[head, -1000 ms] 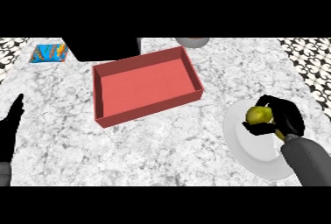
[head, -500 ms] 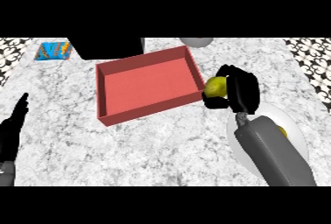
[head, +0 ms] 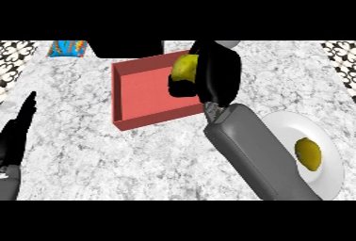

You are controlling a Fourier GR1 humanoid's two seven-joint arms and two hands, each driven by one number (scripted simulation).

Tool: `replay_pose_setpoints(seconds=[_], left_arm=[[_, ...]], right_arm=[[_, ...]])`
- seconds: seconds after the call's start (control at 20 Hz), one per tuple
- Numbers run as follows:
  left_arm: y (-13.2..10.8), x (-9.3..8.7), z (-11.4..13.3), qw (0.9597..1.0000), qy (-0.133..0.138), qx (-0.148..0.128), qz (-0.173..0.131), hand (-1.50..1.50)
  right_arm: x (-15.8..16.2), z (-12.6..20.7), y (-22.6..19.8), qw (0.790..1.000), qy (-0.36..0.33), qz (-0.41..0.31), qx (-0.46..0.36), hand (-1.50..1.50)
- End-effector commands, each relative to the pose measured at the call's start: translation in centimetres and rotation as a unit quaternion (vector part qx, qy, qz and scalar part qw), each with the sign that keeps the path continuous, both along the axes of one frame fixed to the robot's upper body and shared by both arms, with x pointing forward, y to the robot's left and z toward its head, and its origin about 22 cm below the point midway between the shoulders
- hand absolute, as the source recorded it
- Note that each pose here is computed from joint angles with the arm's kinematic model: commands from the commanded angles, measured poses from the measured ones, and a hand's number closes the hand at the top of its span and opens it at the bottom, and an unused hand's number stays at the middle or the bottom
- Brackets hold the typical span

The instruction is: Pick the pear from the plate and place it in the cardboard box

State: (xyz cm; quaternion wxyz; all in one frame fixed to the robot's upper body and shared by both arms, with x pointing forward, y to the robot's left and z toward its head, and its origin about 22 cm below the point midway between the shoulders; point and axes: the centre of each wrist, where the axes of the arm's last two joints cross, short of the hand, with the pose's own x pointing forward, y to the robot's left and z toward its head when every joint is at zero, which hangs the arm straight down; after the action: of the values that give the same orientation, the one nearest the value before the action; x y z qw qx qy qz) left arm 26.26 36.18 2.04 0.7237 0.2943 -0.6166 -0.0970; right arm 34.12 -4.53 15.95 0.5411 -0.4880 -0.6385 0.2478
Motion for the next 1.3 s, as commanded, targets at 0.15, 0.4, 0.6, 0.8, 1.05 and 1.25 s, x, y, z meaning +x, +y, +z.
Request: replay_pose_setpoints(seconds=[0.15,0.4,0.6,0.8,1.05,1.25], left_arm=[[-0.6,1.3,0.8,0.9999,-0.008,-0.002,-0.012,0.0],[0.5,1.2,0.9,0.9997,-0.01,-0.002,-0.022,0.0],[-1.9,1.7,0.7,0.9997,-0.017,-0.004,-0.019,0.0],[-3.7,1.7,-0.2,0.9989,-0.019,-0.009,-0.042,0.0],[-1.9,2.3,0.6,0.9989,-0.023,-0.004,-0.041,0.0],[-2.5,2.6,-0.4,0.9987,-0.016,-0.005,-0.048,0.0]], right_arm=[[3.5,2.8,2.2,0.996,0.011,-0.028,0.082,1.5],[7.0,1.1,1.7,0.994,0.021,-0.033,0.099,1.5],[9.2,0.9,1.0,0.993,0.037,-0.041,0.103,1.5],[10.2,-1.1,0.2,0.993,0.055,-0.051,0.089,1.5],[10.9,-2.6,-1.1,0.981,0.082,-0.111,0.137,-1.5],[11.2,-2.2,-1.1,0.973,0.102,-0.105,0.182,-1.5]])
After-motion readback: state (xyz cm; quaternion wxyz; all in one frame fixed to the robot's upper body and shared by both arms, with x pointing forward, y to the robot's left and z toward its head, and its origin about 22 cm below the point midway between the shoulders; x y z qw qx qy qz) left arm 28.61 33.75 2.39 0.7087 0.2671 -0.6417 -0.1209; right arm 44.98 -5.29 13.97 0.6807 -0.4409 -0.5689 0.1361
